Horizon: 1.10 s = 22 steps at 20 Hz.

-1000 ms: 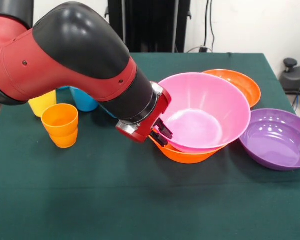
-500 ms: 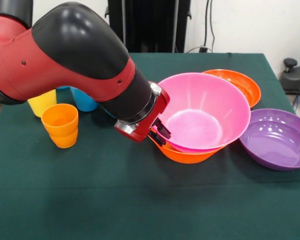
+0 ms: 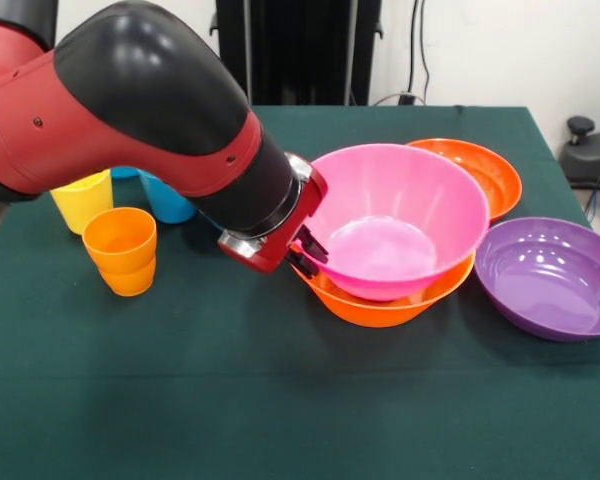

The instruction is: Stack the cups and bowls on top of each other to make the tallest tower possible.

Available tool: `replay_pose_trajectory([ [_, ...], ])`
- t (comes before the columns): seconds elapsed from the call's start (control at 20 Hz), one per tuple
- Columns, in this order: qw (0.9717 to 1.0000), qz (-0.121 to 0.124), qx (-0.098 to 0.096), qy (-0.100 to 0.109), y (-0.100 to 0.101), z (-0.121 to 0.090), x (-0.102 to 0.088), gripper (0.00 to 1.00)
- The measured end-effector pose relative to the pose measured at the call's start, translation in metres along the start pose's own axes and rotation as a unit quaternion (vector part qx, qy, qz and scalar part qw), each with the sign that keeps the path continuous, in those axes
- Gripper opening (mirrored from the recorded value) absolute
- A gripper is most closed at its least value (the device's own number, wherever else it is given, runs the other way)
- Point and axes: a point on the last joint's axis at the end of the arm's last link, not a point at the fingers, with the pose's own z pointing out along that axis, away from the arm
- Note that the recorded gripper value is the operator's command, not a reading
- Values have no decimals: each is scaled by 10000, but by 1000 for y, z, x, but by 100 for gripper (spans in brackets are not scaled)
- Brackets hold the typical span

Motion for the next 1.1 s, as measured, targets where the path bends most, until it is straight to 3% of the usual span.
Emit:
replay_pose_trajectory([
  [0.45, 9998, 43, -84, 194, 2, 0, 11, 0],
  [1.1, 9989, -105, -267, 363, 25, 12, 14, 0],
])
